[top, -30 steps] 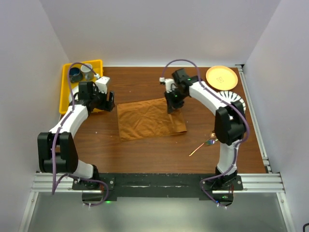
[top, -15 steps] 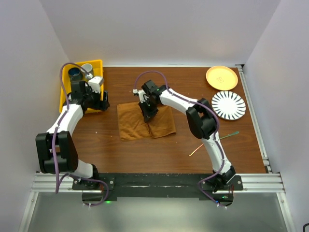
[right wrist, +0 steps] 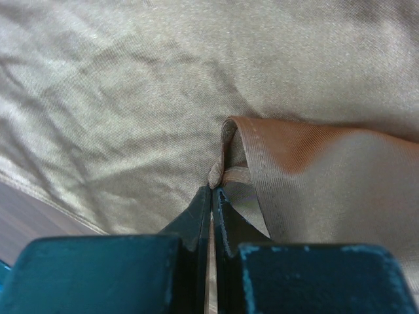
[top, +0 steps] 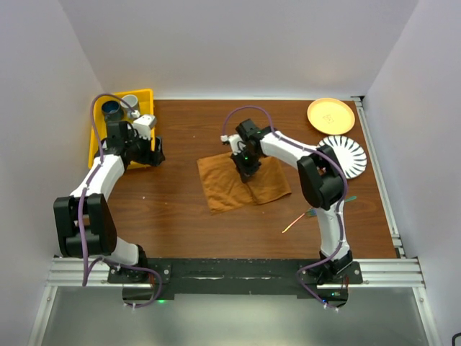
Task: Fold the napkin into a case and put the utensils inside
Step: Fold the rectangle-folded napkin at the center of the board.
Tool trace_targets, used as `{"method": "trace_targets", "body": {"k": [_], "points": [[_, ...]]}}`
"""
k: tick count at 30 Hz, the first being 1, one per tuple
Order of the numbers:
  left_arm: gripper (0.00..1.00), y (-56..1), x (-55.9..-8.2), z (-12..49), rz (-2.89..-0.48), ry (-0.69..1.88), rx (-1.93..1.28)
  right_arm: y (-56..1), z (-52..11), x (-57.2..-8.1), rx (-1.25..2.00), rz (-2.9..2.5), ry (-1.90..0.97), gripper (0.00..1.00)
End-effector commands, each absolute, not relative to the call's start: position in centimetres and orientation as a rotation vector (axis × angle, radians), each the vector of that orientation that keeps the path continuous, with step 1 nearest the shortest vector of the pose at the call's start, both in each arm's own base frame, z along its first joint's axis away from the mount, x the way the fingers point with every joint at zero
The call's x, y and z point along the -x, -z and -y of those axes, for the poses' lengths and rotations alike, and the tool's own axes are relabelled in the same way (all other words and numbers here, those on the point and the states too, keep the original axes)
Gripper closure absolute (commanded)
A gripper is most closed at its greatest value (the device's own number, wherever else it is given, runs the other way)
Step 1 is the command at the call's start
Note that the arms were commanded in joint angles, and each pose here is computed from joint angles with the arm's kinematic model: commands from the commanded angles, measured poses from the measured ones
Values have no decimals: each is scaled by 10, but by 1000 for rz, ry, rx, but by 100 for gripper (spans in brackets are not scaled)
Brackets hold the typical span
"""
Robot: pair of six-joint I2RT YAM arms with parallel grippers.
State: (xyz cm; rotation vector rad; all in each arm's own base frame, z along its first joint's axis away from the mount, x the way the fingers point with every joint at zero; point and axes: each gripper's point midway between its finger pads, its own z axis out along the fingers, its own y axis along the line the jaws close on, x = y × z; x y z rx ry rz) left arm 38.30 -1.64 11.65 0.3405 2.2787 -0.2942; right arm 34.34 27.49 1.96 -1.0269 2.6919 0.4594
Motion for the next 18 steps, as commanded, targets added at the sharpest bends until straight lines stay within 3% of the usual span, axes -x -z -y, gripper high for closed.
{"method": "trace_targets", "body": {"k": [1,3,4,11,18], "points": [[21,-126,-387,19,-2225,320,-381,-30,-232,-356,1072,-2699,-299,100],[16,-126,-388,22,-2220,345,-387,-51,-247,-362,1044,-2658,-356,100],[0,-127,-388,24,-2218,357,-393,-58,-256,-362,1050,-2638,-374,100],[0,-131,-387,26,-2211,369,-409,-78,-298,-360,1016,-2601,-450,100],[0,-130,-385,26,-2213,363,-414,-58,-325,-358,993,-2640,-504,100]]}}
